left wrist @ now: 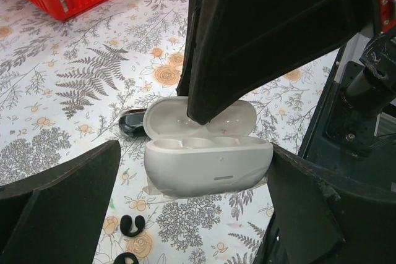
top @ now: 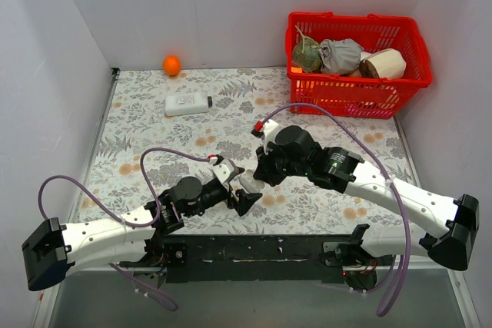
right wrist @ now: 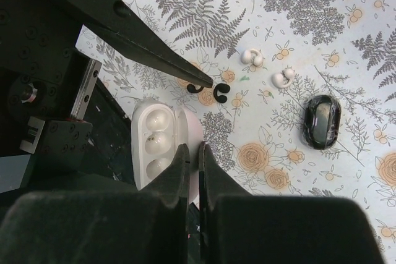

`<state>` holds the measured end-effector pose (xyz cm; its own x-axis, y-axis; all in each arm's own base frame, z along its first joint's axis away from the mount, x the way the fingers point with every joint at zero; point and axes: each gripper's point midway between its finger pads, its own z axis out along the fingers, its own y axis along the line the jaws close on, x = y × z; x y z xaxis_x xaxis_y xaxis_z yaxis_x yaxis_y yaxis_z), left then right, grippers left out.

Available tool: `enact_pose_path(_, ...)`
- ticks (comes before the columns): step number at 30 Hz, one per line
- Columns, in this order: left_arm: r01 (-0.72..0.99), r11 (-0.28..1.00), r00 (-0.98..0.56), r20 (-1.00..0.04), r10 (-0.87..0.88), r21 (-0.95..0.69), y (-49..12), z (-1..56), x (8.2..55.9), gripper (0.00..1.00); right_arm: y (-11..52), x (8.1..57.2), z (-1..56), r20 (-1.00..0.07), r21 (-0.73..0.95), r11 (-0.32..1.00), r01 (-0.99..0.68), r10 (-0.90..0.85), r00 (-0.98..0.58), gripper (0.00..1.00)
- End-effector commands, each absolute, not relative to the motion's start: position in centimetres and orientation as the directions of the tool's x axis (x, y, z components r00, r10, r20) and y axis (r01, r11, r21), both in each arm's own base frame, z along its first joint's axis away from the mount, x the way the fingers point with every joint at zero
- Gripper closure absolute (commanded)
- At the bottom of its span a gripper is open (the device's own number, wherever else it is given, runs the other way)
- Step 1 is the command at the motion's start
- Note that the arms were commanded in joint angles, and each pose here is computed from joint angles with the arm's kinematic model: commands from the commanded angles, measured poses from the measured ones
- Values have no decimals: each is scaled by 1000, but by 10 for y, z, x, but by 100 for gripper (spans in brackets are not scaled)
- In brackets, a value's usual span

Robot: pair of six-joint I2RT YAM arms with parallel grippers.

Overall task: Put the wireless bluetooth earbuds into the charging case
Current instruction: Open the charging case.

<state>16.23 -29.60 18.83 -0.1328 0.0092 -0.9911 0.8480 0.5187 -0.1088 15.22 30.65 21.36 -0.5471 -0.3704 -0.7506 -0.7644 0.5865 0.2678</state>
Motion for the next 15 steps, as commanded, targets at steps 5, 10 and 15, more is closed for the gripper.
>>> enact_pose_path(5,830,514,-195,-976,-99,-218,-294,227,159,2,287,170,252,-856,104,604,-790,-350,-380,99)
enact_pose_path(10,903,345,-273,-962,7,-254,-303,218,122,2,283,173,282,-942,4,552,-834,-277,-188,99)
enact_pose_path(15,938,164,-310,-951,8,-304,-305,230,96,2,285,162,284,-923,-98,432,-897,-376,-80,99)
